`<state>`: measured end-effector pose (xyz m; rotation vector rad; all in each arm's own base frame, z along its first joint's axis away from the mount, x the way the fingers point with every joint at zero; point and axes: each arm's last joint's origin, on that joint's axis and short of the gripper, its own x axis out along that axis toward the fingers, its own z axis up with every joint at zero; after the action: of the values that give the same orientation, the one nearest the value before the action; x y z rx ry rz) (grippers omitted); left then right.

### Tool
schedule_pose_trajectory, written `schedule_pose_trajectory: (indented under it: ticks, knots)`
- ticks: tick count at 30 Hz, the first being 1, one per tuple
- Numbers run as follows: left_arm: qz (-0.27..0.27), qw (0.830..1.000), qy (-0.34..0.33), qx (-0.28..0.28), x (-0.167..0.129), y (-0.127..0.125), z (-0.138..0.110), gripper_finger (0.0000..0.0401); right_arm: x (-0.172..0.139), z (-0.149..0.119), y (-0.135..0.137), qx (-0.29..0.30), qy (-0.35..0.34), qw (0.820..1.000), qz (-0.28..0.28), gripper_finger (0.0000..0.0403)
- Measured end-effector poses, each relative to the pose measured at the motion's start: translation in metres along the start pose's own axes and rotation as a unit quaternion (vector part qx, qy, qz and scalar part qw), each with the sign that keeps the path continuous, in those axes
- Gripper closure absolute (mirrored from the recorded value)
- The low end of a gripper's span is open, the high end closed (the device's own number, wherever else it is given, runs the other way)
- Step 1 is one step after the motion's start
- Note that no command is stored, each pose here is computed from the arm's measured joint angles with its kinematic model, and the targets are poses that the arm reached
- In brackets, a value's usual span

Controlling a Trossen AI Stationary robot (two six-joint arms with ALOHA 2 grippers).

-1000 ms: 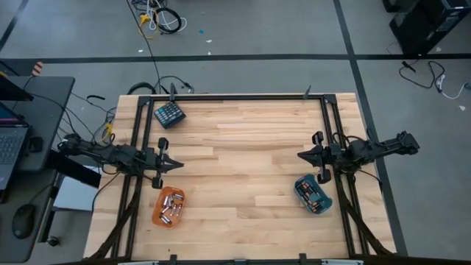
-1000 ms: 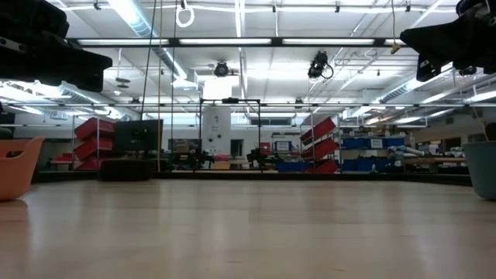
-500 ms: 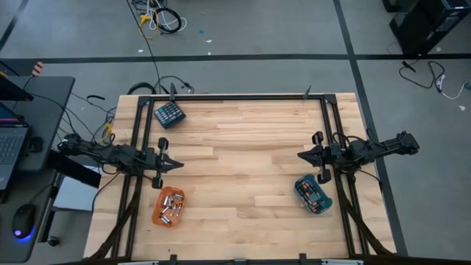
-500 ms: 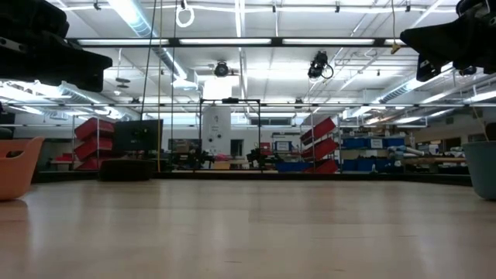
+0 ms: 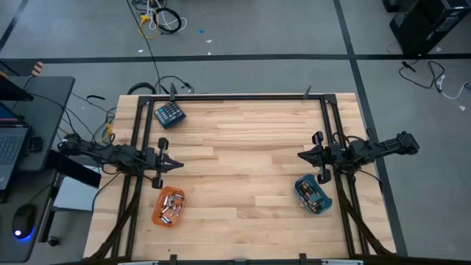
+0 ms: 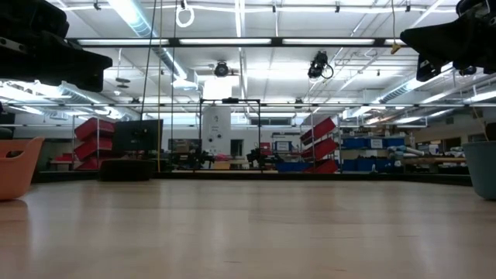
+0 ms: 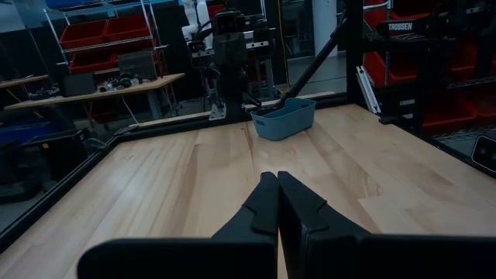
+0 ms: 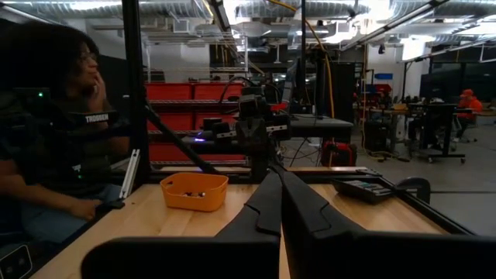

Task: Sort batteries
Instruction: Return to Home Position

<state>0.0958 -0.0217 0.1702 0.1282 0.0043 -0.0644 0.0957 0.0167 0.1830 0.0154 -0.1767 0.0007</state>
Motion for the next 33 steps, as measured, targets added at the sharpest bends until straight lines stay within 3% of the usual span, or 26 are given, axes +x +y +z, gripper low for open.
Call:
schedule_pose_trajectory:
  ticks: [33]
  knots:
    - [0.0, 1.0, 0.0, 0.0, 0.0, 0.0, 0.0, 0.0401, 0.0, 0.0001, 0.0, 0.0, 0.0, 1.0, 0.0, 0.0401]
